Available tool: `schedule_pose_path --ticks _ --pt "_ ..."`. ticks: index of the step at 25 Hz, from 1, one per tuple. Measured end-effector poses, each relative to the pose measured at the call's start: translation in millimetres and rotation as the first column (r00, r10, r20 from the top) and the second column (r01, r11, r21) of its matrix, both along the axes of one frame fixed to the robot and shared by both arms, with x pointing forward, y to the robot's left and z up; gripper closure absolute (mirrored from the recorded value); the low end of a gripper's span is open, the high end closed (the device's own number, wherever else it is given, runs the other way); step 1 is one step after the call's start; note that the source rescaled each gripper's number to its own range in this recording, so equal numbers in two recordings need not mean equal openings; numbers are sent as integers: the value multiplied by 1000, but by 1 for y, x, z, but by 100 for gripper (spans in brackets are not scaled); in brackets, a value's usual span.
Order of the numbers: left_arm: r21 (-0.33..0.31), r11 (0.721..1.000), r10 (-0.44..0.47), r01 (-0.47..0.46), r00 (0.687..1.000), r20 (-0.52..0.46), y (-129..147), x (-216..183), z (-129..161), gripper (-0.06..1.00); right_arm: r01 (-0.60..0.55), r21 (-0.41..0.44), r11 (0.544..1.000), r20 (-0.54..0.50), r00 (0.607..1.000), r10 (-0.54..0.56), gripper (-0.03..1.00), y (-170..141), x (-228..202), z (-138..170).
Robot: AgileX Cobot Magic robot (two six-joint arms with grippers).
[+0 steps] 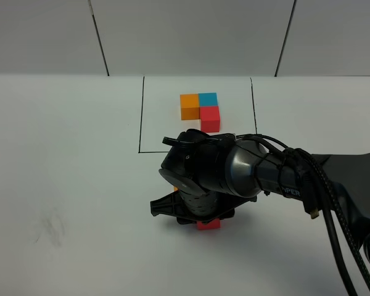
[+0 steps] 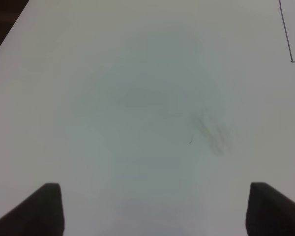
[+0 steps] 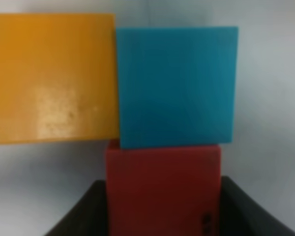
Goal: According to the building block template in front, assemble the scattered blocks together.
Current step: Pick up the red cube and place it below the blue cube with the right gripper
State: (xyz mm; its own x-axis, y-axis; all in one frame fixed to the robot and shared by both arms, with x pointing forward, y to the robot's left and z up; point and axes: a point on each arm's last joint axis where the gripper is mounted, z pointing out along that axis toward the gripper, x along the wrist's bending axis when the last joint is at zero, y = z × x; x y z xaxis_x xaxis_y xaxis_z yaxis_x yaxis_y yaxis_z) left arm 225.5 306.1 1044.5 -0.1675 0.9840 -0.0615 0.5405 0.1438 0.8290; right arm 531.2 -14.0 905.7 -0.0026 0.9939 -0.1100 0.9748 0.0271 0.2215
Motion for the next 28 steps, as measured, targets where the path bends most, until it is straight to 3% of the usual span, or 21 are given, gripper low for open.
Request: schedule_pose_path --ticks 20,24,28 --pt "0 1000 0 0 1000 0 0 0 0 30 21 11 1000 -18 1000 -20 71 0 0 1" --pt "0 1000 0 0 1000 0 0 0 0 30 22 3 1000 -26 999 -22 62 0 -1 -2" --pt "0 1000 0 0 1000 0 0 0 0 30 22 -1 1000 -26 999 -22 46 0 -1 -2"
